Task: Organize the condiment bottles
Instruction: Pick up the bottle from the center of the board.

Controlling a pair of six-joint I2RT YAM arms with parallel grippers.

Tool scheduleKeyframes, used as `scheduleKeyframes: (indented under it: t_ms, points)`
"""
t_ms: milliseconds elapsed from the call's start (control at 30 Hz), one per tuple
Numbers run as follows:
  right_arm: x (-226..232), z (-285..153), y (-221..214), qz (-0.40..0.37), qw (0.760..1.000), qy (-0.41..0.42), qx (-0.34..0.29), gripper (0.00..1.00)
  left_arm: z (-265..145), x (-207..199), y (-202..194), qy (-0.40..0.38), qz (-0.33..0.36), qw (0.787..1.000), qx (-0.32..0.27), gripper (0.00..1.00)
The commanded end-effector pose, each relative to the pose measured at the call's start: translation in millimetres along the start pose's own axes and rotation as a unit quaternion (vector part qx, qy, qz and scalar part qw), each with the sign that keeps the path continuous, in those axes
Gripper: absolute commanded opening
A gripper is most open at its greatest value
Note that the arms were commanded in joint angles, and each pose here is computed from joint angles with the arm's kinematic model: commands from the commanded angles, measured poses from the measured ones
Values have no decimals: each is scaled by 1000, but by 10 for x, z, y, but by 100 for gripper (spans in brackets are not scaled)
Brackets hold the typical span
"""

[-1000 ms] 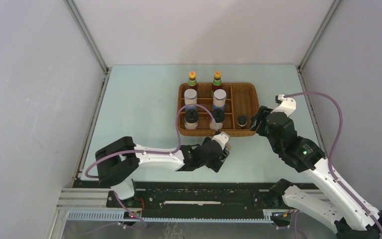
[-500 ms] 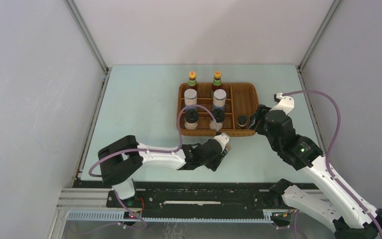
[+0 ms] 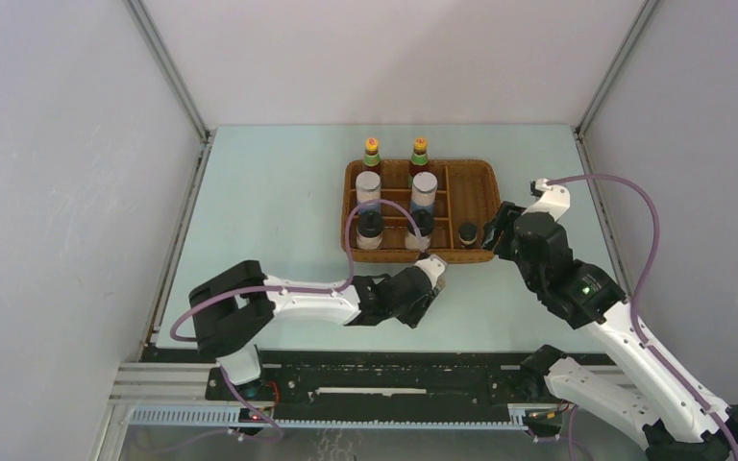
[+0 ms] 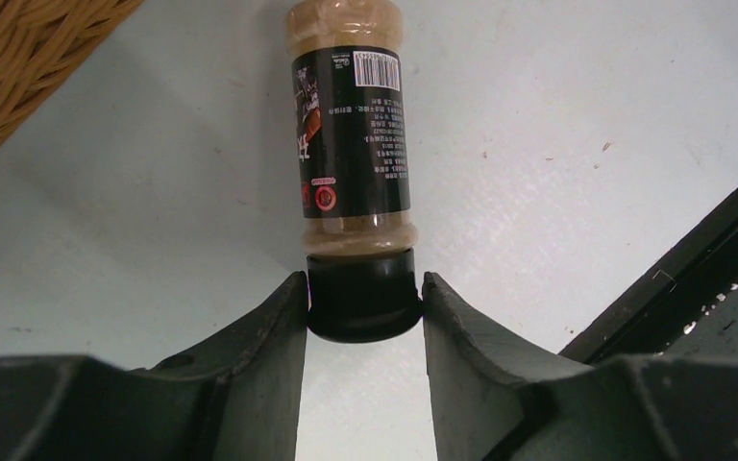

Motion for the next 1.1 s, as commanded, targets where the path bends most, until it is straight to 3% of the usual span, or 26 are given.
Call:
scheduleKeyframes:
  t_ms: [0,367,633,767,1067]
  points:
    - [-18,-48,96,-4,1000,5,-18,66,-242,-61,394,2,-2,999,-53,31]
    - [-93,-74,-154,-36,999,10,-2,65,-634,-55,675,13,18,997,-79,27]
    - [-141,-190,-339,-64,998,26,-9,64,-967,-137,912,2,39,996,-75,13]
    - [-113,-279,-387,-83,995,48,-25,63,-1155,-187,992,-12,43,997,-62,1]
    - [45,-458,-377,-113,987,94,-72,60,-1674,-194,1153,-23,72,997,-23,0]
Point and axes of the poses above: each gripper's point midway between its finger pads, its own z axis out along the fingers, its own x axis along the line the jaws close on, y = z × x, the point moved 3 cm from there along -z, back along the fingers, and after that the axes turned 9 degrees about -z, right-handed, at the moved point
